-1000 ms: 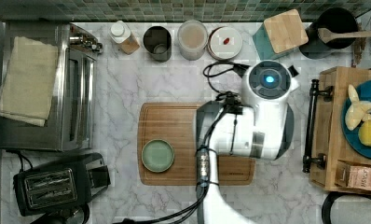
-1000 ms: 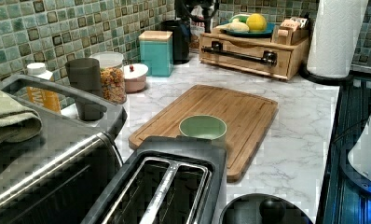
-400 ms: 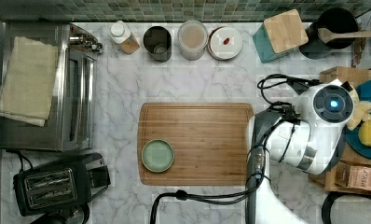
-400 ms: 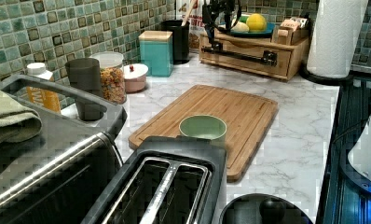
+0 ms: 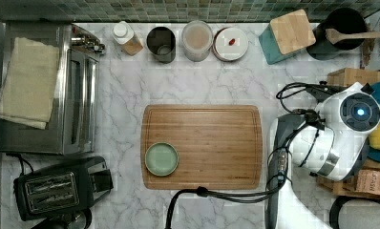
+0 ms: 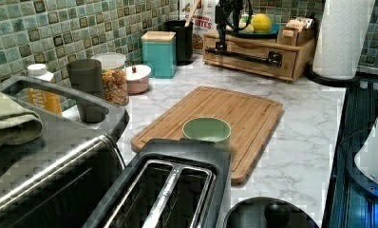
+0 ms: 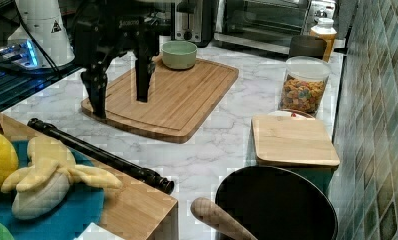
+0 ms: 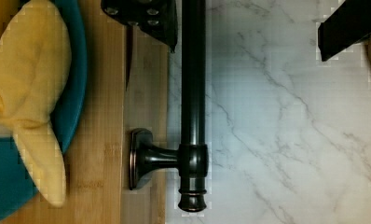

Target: Open the drawer.

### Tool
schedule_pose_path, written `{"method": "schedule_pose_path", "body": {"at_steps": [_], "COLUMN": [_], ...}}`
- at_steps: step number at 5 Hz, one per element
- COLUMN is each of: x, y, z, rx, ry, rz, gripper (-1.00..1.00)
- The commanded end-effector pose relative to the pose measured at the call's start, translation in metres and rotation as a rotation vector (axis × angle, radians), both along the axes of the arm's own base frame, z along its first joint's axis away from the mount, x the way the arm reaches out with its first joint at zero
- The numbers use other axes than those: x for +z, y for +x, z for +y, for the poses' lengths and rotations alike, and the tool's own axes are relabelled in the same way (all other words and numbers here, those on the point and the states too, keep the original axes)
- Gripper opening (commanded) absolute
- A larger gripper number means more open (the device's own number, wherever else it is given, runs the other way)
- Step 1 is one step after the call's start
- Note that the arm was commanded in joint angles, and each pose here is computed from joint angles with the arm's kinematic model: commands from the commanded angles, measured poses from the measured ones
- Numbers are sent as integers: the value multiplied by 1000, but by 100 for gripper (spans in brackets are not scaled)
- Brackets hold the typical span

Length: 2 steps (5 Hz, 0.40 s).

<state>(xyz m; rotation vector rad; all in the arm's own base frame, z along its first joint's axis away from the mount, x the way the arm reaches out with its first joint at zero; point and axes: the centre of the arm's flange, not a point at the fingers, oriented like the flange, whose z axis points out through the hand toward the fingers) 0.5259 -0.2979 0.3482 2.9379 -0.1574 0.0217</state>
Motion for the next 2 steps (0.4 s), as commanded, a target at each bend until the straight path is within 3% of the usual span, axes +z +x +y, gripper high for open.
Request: {"method": "schedule_pose_path", "body": {"at_steps": [1, 2], "x": [-10, -14], "y": [10, 2], "z": [-11, -30], "rx": [-71, -71], "ry": [-38, -97], "rz": [-48, -60], "gripper": [100, 100]}}
